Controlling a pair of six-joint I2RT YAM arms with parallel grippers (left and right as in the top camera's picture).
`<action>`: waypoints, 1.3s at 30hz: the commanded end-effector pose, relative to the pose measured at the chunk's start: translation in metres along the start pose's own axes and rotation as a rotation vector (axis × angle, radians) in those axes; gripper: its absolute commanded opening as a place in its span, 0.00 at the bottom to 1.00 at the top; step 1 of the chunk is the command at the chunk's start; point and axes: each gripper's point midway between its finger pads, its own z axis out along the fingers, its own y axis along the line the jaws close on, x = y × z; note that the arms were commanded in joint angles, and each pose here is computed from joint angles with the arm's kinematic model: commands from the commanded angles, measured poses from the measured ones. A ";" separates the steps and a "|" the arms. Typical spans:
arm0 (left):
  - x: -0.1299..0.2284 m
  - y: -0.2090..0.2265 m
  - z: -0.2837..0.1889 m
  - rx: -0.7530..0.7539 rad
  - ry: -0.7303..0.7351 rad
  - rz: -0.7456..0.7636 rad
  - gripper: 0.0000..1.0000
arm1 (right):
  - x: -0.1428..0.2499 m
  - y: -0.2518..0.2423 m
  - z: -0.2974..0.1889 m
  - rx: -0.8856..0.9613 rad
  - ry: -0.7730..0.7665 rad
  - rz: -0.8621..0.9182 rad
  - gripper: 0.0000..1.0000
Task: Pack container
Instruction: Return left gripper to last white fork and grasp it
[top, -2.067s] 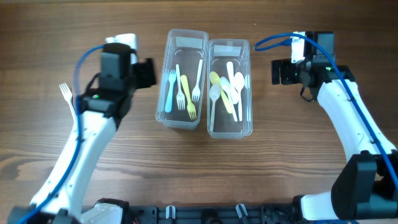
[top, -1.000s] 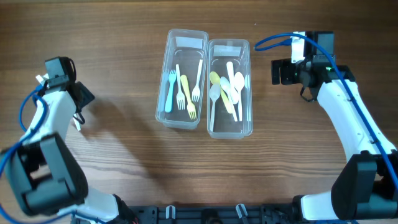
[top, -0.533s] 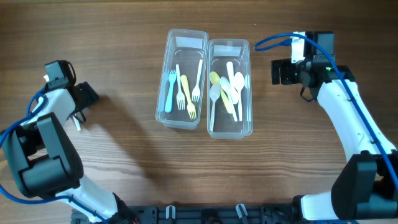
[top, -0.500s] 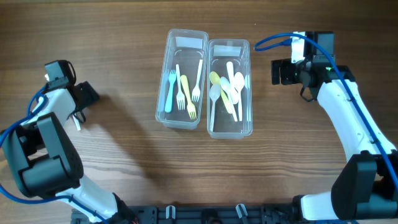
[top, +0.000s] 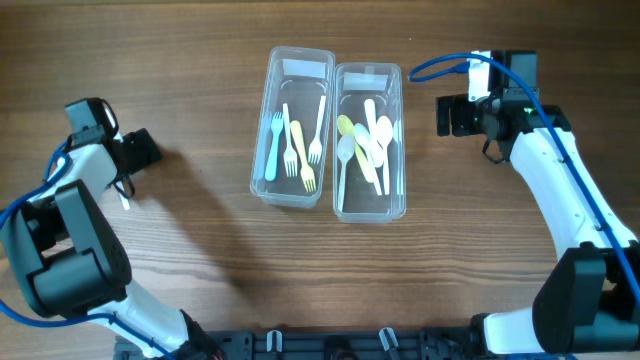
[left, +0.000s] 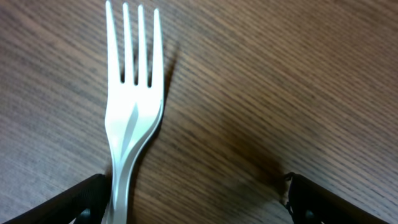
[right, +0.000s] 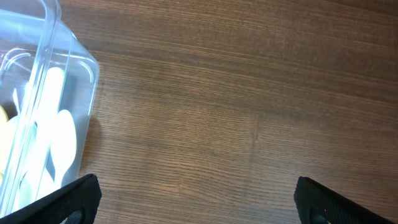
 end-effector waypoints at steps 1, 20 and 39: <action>0.001 0.001 0.005 0.054 0.017 0.011 0.93 | -0.002 -0.003 -0.002 0.018 -0.007 -0.009 1.00; 0.001 0.012 0.005 0.064 0.027 -0.025 0.20 | -0.002 -0.003 -0.002 0.017 -0.007 -0.009 1.00; -0.021 -0.029 -0.026 0.307 -0.045 -0.076 0.04 | -0.002 -0.003 -0.002 0.017 -0.007 -0.009 1.00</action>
